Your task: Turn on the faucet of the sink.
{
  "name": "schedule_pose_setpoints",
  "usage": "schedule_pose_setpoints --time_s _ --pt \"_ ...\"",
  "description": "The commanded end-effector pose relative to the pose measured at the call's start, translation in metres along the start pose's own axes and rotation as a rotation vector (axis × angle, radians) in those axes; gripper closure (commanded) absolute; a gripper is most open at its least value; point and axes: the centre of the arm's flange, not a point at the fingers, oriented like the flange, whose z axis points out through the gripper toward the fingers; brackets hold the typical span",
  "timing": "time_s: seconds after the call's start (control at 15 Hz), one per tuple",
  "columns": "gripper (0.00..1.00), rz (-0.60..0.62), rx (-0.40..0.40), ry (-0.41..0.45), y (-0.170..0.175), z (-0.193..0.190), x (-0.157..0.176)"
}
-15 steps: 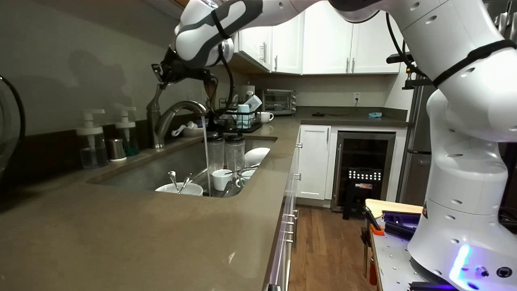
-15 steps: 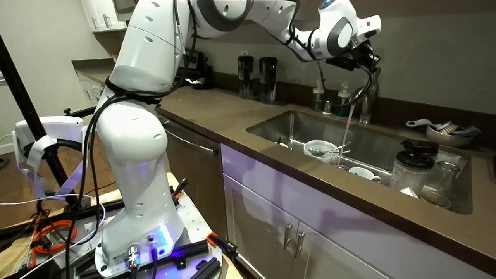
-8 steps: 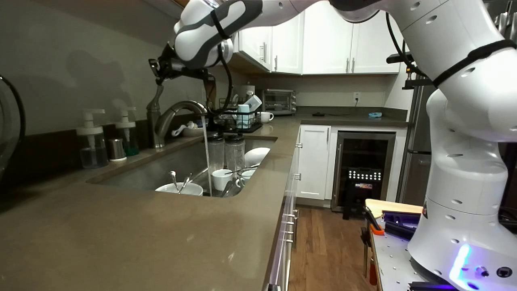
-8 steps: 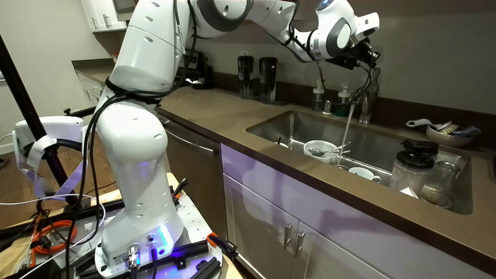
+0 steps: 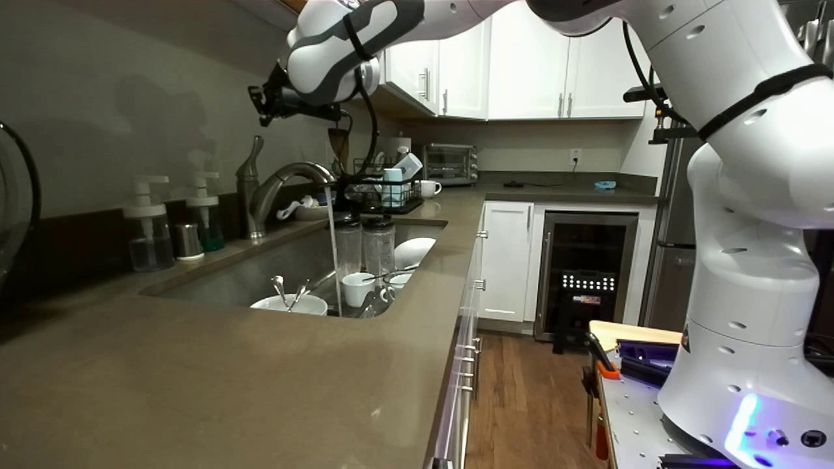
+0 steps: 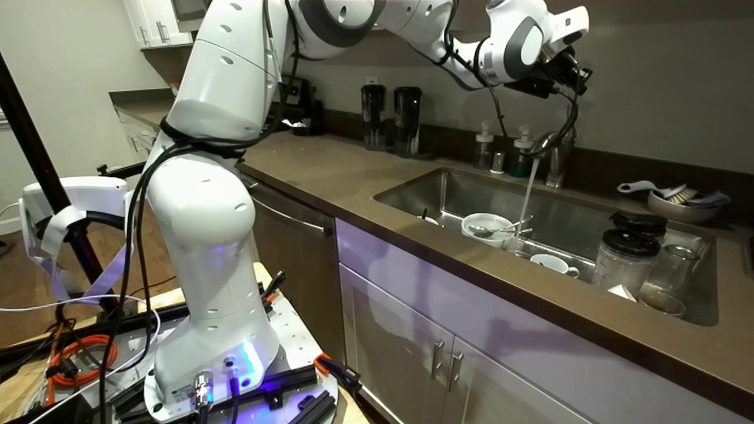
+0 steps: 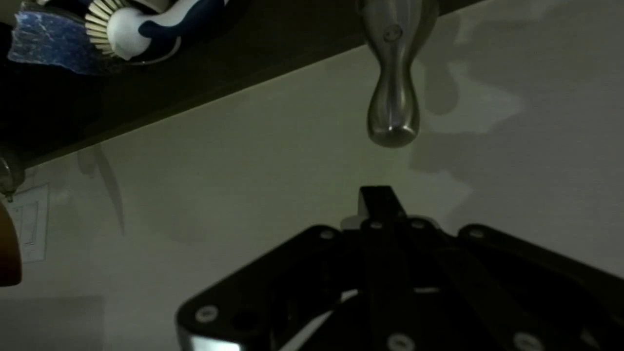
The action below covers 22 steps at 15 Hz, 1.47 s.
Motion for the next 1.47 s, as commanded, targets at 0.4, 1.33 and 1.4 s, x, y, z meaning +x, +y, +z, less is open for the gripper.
schedule_pose_setpoints --time_s 0.4,1.33,1.4 --pt "1.0 0.028 -0.008 0.031 0.005 -0.014 0.003" --pt "1.0 0.089 0.062 -0.028 0.05 -0.113 -0.074" --pt "1.0 0.09 0.056 -0.046 0.053 -0.122 -0.08"
